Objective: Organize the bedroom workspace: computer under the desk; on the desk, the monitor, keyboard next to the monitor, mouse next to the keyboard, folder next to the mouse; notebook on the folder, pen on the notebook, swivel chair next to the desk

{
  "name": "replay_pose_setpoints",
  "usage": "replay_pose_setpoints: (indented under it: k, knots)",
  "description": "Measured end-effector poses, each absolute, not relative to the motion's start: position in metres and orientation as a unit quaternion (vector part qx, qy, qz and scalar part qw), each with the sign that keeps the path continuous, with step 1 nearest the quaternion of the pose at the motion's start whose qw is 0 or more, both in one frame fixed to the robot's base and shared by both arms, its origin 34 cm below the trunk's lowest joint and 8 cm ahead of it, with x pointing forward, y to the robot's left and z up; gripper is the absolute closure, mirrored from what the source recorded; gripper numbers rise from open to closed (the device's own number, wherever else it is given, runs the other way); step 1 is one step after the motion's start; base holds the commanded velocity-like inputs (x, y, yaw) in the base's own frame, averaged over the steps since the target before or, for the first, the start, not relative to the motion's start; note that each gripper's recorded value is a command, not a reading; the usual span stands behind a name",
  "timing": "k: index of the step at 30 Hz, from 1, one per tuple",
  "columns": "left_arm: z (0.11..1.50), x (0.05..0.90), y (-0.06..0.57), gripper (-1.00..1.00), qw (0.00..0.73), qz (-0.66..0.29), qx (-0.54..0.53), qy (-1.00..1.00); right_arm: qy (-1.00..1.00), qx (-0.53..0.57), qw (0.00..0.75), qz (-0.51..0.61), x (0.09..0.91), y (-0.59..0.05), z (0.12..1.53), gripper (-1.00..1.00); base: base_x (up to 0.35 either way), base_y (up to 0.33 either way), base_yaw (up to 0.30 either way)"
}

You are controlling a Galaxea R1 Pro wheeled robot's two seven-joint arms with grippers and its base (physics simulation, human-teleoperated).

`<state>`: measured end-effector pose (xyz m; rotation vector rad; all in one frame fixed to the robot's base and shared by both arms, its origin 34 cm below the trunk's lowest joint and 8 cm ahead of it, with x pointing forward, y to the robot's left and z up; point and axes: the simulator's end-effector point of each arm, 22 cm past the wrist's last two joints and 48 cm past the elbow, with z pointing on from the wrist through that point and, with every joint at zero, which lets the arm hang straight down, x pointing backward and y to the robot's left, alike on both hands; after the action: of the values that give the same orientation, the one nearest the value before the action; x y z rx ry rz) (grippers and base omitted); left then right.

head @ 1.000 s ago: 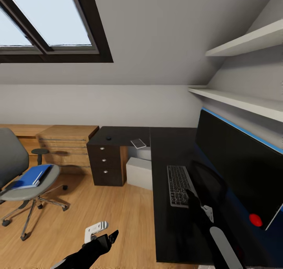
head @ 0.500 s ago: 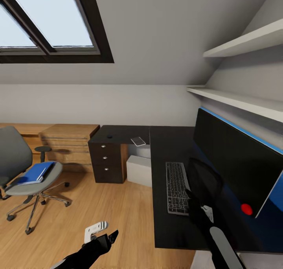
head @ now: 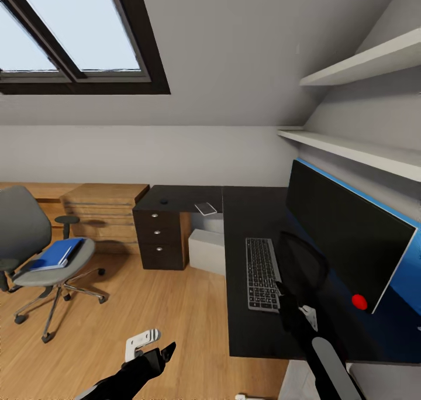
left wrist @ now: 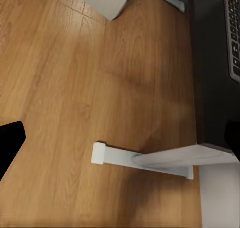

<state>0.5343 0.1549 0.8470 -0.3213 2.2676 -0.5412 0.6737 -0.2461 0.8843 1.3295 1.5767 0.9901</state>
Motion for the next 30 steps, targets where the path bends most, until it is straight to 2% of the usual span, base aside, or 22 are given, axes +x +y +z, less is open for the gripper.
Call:
replay_pose_setpoints:
  k: [8, 15, 23, 30]
  knots:
    - [0.846, 0.535, 0.156, -1.0, 0.384, -0.211, -0.127, 0.89, 0.628, 0.528, 0.414, 0.395, 0.674, -0.245, 0.884, -1.0, -0.269, -0.077, 0.0]
    - [0.828, 0.533, 0.19, -1.0, 0.374, -0.188, -0.165, 0.893, 0.628, 0.526, 0.414, 0.396, 0.674, -0.243, 0.885, -1.0, -0.32, -0.094, 0.0]
    - [0.822, 0.532, 0.2, -1.0, 0.371, -0.182, -0.175, 0.894, 0.628, 0.52, 0.421, 0.397, 0.676, -0.243, 0.891, -1.0, -0.325, -0.099, 0.0]
    - [0.772, 0.507, 0.206, -1.0, 0.321, -0.158, -0.177, 0.917, 0.67, 0.462, 0.466, 0.347, 0.673, -0.248, 0.895, -1.0, -0.326, -0.119, 0.0]
